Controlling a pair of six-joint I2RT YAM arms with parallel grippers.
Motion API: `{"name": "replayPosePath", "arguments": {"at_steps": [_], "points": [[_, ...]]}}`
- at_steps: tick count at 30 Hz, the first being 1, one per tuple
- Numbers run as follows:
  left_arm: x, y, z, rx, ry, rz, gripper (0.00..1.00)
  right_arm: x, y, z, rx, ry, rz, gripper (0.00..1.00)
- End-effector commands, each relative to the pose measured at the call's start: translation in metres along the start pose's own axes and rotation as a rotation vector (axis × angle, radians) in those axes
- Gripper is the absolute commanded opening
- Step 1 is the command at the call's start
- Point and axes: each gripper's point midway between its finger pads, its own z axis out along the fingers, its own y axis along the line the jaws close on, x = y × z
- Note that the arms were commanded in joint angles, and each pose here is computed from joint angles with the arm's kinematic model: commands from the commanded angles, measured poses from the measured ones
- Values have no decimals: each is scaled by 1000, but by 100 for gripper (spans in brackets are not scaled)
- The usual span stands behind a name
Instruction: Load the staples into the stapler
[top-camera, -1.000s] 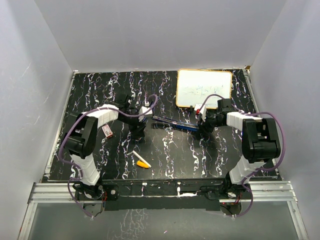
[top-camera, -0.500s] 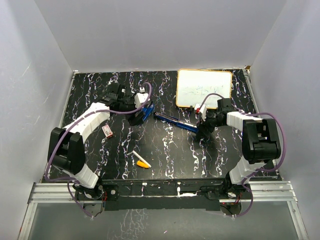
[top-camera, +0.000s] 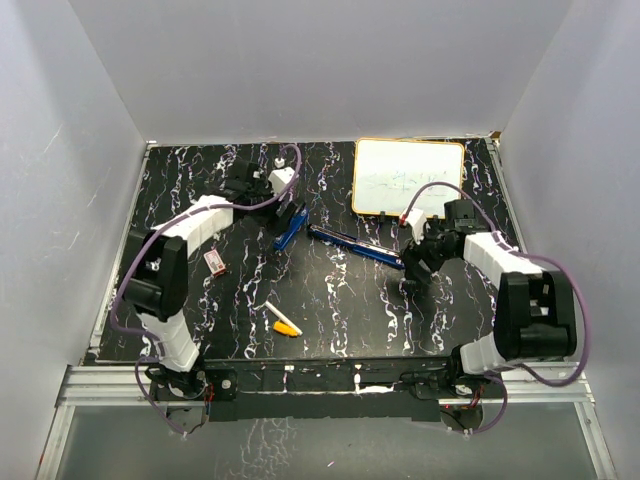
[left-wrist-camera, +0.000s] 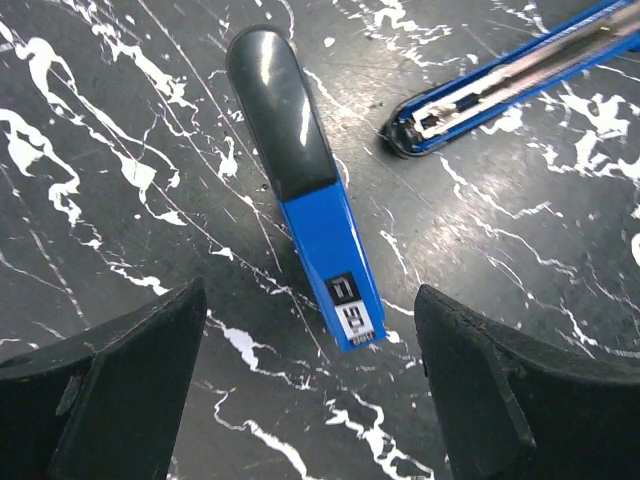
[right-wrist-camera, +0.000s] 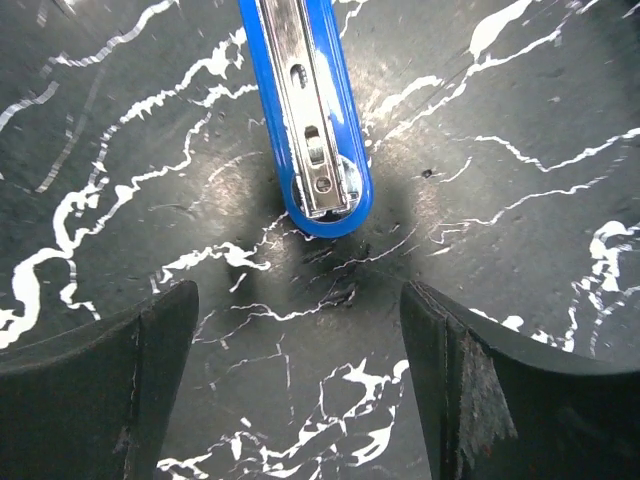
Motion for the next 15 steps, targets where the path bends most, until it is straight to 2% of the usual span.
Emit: {"name": "replayPosePath", "arguments": {"at_steps": [1,9,15], "points": [[-21,8,14,-61,-43,-114,83,-43,-2,-30,70,-97,52,85],[-32,12,48,-92,-18,-168,82,-83,11,-54,88,-177,101,85],[-44,22,58,-113,-27,-188,64,-82,20,-56,84,-177,88,84]]}}
